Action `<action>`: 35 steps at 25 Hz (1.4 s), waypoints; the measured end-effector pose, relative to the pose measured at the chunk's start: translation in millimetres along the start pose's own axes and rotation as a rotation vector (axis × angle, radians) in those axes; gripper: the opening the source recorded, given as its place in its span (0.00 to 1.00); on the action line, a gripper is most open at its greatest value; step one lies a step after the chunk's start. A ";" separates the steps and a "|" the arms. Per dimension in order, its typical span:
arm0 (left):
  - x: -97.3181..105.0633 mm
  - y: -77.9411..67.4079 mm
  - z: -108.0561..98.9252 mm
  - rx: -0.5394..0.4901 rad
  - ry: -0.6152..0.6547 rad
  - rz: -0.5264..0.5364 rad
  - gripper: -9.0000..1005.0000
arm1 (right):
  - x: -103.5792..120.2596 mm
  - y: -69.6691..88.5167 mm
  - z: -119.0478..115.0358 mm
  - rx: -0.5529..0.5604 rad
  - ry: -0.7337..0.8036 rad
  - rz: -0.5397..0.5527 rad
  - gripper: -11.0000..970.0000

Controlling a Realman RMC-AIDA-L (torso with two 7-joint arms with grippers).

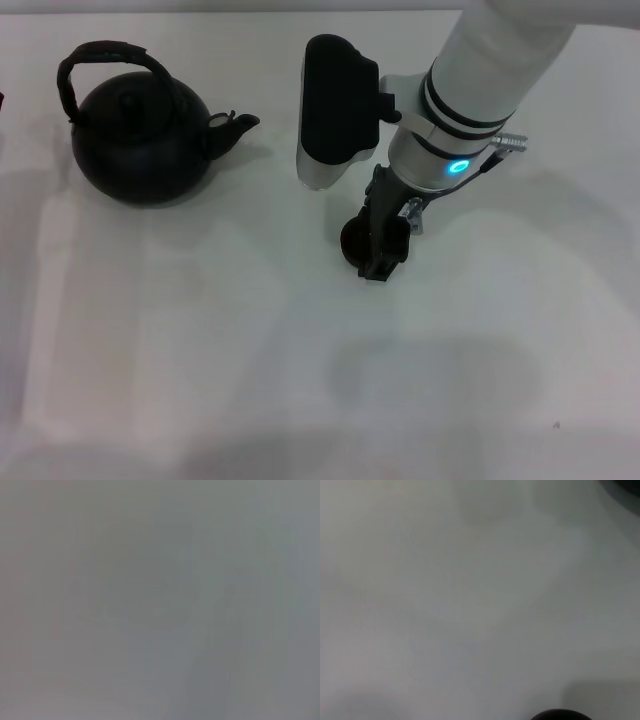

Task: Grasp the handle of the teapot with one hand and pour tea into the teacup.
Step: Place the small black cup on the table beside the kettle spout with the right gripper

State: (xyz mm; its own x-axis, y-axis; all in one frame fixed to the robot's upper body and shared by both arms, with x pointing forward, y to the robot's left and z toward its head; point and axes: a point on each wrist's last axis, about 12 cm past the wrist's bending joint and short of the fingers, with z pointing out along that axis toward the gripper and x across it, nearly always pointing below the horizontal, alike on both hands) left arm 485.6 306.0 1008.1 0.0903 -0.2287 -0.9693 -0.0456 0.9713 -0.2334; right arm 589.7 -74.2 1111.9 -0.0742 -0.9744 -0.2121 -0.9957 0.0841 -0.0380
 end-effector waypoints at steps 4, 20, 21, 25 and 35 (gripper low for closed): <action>-0.1 -0.1 0.3 0.000 0.000 0.000 0.75 | -0.2 0.4 0.2 0.000 0.002 -0.004 0.75; -0.4 -0.3 0.6 0.000 -0.003 0.000 0.75 | -0.5 3.3 3.0 0.005 0.011 -0.027 0.75; -0.4 -0.3 0.6 0.000 -0.003 0.000 0.75 | -0.5 3.3 3.0 0.005 0.011 -0.027 0.75; -1.1 -0.1 0.7 -0.001 -0.008 -0.001 0.75 | -0.7 4.5 3.7 0.003 0.010 -0.029 0.79; -2.4 1.5 -2.1 -0.006 -0.023 -0.001 0.75 | -5.2 4.2 0.7 0.009 -0.013 -0.033 0.89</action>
State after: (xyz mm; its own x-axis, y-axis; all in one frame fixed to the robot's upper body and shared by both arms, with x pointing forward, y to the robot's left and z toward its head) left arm 483.2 307.9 1009.9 0.1130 -0.2278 -0.9671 -0.0515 0.9707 -0.2347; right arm 585.9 -68.6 1112.1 -0.0404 -0.9740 -0.2229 -0.9971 0.0538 -0.0544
